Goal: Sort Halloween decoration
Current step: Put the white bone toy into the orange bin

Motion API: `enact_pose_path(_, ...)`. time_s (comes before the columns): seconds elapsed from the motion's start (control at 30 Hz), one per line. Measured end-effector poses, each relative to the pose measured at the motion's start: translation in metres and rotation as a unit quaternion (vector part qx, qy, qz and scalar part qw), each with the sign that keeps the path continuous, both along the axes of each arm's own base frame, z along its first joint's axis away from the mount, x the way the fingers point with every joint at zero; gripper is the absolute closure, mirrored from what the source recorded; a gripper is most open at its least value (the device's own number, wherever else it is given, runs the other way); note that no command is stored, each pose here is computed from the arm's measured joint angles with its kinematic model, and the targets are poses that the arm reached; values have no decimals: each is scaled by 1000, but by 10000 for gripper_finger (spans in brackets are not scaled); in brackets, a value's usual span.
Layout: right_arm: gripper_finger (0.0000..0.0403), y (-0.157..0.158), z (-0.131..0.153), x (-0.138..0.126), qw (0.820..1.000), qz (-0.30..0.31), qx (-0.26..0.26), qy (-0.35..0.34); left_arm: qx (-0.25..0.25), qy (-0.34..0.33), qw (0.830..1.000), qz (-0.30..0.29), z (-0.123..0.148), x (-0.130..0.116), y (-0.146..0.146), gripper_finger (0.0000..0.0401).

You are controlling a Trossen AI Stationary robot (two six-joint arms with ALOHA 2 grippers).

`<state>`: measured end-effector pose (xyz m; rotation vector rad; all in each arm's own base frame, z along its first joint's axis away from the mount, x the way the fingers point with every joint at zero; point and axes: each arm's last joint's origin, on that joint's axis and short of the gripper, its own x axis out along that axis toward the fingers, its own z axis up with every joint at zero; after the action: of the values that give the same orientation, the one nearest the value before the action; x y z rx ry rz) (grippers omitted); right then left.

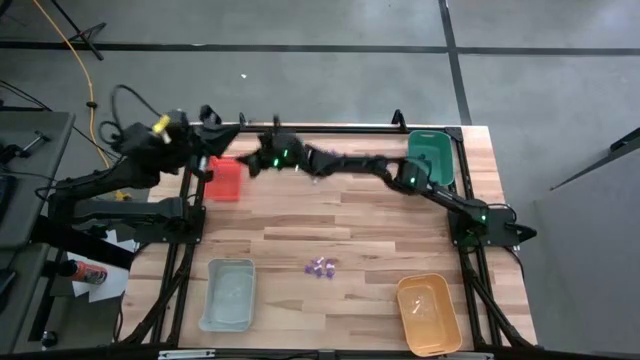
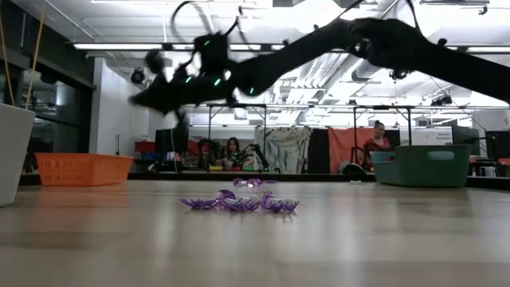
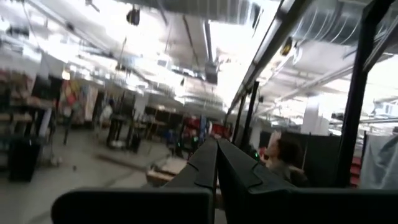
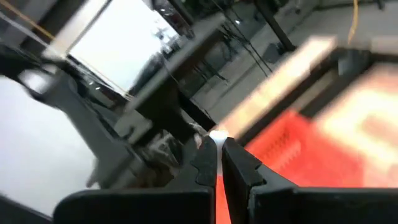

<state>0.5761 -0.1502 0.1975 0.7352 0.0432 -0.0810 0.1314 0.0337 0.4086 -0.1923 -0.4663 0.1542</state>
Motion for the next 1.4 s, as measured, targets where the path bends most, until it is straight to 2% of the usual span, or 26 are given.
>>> enact_pose_path(0.1,403,-25,35,-18,999,15,-34,25,12,-17,1000,7,5,-12,-2,401)
enact_pose_path(0.2,403,-44,66,-44,991,12,-88,95,12,-22,1000,9,7,-20,-4,401)
enact_pose_path(0.3,403,-55,102,-77,975,19,-143,166,14,-13,1000,13,5,-23,-5,401)
enact_pose_path(0.4,403,-59,124,-110,953,28,-175,247,10,4,1000,21,2,-21,-4,401)
enact_pose_path(0.5,403,-56,129,-137,928,45,-187,318,0,31,999,29,-3,-16,-2,401)
enact_pose_path(0.6,403,-46,132,-160,917,53,-194,345,-14,73,997,36,-11,-9,0,401)
enact_pose_path(0.73,403,-26,123,-198,918,33,-186,349,-40,144,987,51,-26,2,4,401)
enact_pose_path(0.83,403,-6,115,-233,926,9,-165,340,-99,199,968,116,-41,9,11,401)
enact_pose_path(0.93,403,14,112,-266,937,-8,-144,320,-164,275,924,209,-63,16,24,401)
enact_pose_path(1.07,403,37,108,-299,941,-37,-123,314,-246,410,837,264,-94,19,47,401)
enact_pose_path(1.1,403,41,109,-306,941,-45,-123,311,-269,445,812,266,-104,21,53,401)
enact_pose_path(1.2,403,50,108,-321,942,-60,-119,308,-333,552,713,275,-140,22,65,401)
enact_pose_path(1.27,403,53,108,-326,942,-67,-115,306,-378,583,656,296,-158,23,71,401)
enact_pose_path(1.33,403,54,109,-329,943,-68,-116,303,-416,617,590,314,-175,21,74,401)
enact_pose_path(1.37,403,55,110,-330,944,-67,-117,303,-425,628,568,319,-180,20,76,401)
enact_pose_path(1.4,403,55,110,-329,943,-66,-119,303,-429,631,557,327,-183,21,77,401)
